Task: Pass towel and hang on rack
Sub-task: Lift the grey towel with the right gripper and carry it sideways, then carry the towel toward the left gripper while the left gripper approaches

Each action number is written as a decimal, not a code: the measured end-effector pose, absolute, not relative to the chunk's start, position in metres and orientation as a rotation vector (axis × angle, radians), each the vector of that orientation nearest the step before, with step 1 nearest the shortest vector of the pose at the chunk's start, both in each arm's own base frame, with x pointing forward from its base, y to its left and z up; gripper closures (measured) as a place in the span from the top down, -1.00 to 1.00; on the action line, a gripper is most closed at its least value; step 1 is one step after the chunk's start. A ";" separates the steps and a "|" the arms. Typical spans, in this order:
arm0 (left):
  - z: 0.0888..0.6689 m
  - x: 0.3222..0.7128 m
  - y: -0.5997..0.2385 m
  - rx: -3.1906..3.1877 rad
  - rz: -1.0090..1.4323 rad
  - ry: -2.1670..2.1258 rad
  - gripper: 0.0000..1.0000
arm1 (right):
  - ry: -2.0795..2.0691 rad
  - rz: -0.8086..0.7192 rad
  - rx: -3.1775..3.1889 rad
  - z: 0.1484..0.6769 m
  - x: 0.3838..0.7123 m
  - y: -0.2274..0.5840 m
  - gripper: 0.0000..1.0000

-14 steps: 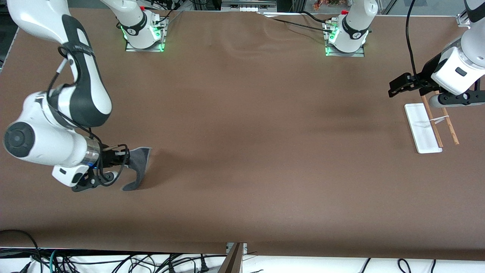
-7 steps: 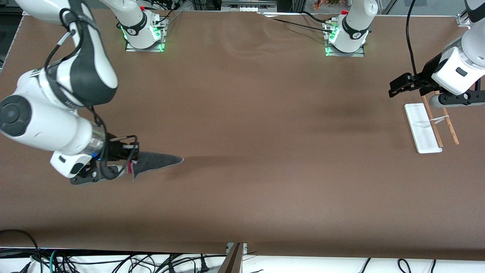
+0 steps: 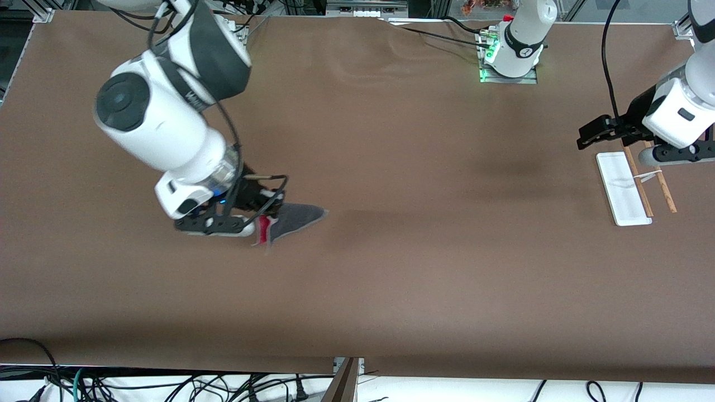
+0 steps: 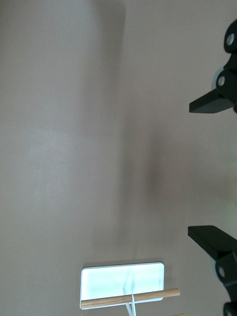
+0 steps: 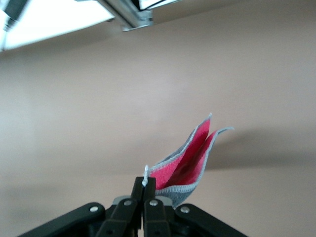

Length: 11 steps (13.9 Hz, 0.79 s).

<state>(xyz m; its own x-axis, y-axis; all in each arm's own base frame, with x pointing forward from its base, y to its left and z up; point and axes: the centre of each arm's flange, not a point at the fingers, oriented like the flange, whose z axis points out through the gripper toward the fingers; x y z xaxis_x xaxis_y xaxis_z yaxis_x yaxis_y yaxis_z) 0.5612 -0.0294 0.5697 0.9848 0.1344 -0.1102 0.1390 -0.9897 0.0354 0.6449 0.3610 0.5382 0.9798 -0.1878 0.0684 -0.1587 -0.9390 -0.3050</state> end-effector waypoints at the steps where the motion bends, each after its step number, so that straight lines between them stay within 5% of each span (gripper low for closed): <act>1: 0.561 0.566 -0.028 3.086 -0.188 0.217 1.00 | 0.293 -0.152 -2.776 0.545 0.636 0.382 -0.96; 11: 0.464 0.597 -0.009 2.856 -0.381 -0.293 1.00 | 0.278 -0.205 -2.531 0.520 0.538 0.565 -0.96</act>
